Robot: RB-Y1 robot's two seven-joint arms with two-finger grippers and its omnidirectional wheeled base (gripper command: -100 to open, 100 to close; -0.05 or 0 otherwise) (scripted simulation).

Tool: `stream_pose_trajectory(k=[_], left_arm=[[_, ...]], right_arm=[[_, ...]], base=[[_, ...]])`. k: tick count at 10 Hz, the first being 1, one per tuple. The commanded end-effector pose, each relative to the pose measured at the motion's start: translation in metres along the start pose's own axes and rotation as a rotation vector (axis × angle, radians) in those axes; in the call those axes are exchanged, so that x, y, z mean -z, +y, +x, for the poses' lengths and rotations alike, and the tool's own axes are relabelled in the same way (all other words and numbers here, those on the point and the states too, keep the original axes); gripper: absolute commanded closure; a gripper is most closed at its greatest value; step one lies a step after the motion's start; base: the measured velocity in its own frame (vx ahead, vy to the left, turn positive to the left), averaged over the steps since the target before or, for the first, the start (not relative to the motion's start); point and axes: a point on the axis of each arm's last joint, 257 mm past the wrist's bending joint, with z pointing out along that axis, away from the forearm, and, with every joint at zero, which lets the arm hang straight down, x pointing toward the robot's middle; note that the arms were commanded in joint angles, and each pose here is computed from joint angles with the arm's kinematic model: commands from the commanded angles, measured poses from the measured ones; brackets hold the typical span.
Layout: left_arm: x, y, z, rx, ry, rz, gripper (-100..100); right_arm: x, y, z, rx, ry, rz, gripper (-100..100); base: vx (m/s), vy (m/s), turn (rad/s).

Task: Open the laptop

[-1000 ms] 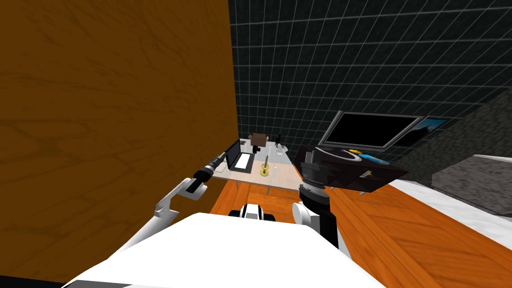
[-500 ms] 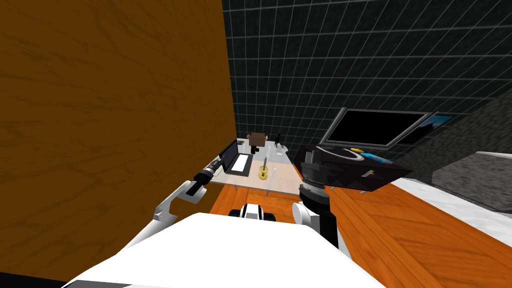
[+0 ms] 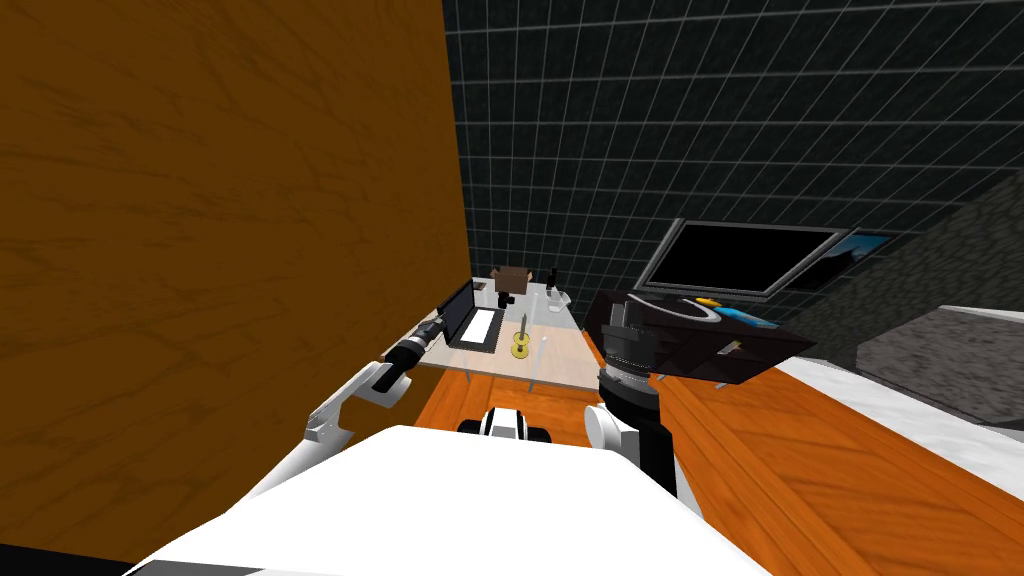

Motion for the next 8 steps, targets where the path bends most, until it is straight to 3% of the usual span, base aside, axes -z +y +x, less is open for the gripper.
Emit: stream_pose_trajectory(k=[1, 4, 5, 8], left_arm=[[0.002, 0.002, 0.003, -0.102, 0.005, 0.002, 100], [0.003, 0.006, 0.004, -0.221, 0.007, 0.001, 100], [0.002, 0.007, 0.002, -0.197, 0.003, -0.002, 100], [-0.002, 0.007, 0.016, -0.329, 0.003, 0.000, 100]], right_arm=[[0.000, 0.000, 0.000, 0.000, 0.000, 0.000, 0], [0.000, 0.000, 0.000, 0.000, 0.000, 0.000, 0], [0.000, 0.000, 0.000, 0.000, 0.000, 0.000, 0], [0.000, 0.000, 0.000, 0.000, 0.000, 0.000, 0]], base=[[-0.007, -0.082, -0.014], [-0.005, -0.079, -0.018], [-0.005, -0.039, 0.005], [-0.006, -0.034, 0.012]])
